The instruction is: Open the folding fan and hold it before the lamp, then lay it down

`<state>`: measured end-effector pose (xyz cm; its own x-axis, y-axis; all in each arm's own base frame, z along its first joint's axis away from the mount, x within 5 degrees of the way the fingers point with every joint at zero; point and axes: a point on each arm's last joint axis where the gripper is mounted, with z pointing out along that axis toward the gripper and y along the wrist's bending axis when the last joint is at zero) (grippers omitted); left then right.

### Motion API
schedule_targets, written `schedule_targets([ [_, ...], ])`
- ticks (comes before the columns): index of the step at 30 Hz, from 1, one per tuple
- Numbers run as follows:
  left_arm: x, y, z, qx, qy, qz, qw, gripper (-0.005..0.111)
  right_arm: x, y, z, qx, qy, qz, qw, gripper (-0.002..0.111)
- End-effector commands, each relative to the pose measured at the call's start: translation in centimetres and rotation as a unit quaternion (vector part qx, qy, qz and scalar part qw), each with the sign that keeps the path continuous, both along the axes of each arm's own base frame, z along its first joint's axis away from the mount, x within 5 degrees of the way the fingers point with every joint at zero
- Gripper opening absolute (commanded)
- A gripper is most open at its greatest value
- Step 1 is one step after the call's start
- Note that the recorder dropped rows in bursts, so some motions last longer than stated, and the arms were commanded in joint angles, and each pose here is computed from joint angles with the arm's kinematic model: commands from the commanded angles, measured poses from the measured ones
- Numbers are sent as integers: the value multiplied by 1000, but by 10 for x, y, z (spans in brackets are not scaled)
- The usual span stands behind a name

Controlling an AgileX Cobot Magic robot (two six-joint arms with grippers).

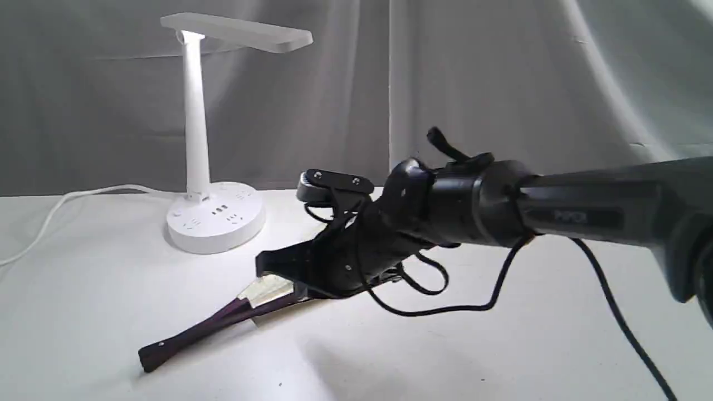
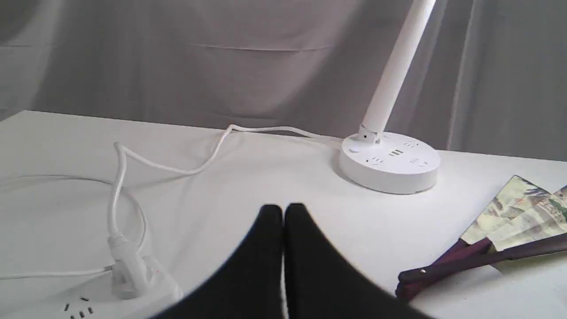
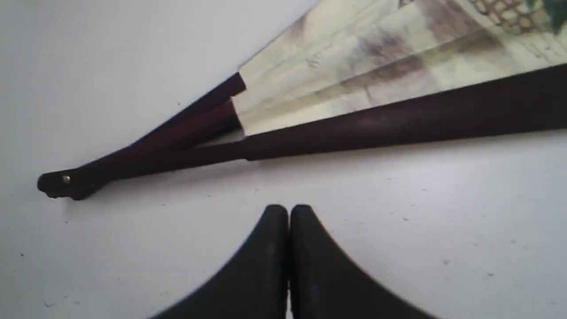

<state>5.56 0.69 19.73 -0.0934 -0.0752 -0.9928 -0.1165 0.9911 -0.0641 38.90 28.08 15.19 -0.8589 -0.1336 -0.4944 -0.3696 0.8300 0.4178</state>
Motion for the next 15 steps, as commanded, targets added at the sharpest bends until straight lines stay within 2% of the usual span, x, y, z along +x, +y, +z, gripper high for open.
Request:
schedule_targets([
  [1, 0, 0, -1, 6, -3, 1, 1000, 0, 5, -21, 5, -21, 14, 11, 1000, 0],
  [7, 0, -1, 3, -17, -25, -2, 1000, 0, 13, -47, 2, -47, 31, 40, 998, 0],
  [11, 1, -2, 12, -115, -82, -8, 990, 0, 16, -57, 1, -56, 28, 56, 996, 0],
  [13, 0, -2, 14, -144, -98, -8, 985, 0, 16, -61, -2, -59, 27, 61, 996, 0],
  [15, 0, -2, 16, -128, -107, -9, 986, 0, 13, -63, -7, -63, 28, 70, 995, 0],
])
